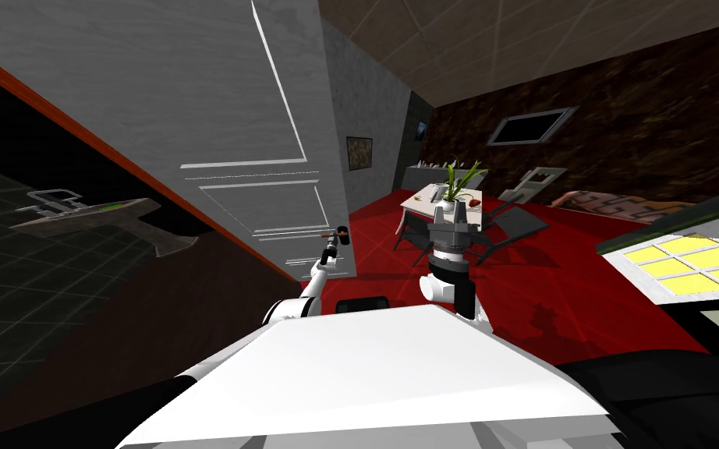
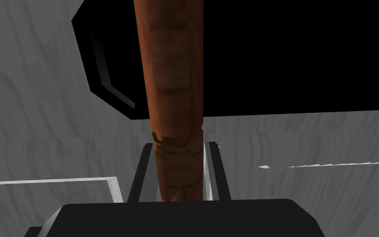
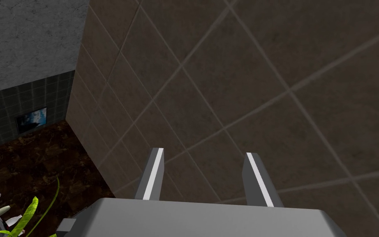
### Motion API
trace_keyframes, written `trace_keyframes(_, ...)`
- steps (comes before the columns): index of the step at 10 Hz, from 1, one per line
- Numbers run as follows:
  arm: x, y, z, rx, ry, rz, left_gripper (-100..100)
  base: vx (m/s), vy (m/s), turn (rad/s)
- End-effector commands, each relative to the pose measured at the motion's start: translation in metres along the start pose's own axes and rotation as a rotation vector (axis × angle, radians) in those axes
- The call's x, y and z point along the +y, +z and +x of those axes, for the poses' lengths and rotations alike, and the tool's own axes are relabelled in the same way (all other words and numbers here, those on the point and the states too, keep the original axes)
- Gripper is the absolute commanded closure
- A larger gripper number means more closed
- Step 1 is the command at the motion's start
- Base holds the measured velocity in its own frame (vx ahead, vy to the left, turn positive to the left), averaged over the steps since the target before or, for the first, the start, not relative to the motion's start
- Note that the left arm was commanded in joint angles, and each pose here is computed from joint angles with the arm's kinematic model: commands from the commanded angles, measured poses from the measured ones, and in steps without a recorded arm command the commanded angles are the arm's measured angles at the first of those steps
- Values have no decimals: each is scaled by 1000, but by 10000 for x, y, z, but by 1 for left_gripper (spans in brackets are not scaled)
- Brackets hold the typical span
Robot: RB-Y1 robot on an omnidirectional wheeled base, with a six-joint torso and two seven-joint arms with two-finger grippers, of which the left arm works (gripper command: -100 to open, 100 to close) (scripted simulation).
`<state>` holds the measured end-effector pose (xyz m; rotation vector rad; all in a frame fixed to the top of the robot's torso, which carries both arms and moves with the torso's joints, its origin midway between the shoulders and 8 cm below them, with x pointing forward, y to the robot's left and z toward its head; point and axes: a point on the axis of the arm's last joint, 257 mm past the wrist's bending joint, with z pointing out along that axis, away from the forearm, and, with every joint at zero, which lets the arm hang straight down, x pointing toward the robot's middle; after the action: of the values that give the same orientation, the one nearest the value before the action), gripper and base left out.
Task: Push the door open
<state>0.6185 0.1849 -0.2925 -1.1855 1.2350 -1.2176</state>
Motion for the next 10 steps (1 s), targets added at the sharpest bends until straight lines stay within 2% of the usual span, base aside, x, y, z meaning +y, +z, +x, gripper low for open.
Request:
trace_keyframes(1,-9,3,-16,-2,2,2,100,-9,6,-3)
trace_keyframes(3,-9,3,-16,-2,2,2,100,0,0,0)
trace_keyframes(4,1,5,-250,-30,19,0,100,99,-68,15)
trace_keyframes(5,1,5,-250,-30,19,0,100,123,-98,52)
trace_keyframes(7,-16,6,-514,-67,31,2,100,154,-128,69)
trace_keyframes(10,-27,-8,-764,-110,29,4,100,200,-137,82)
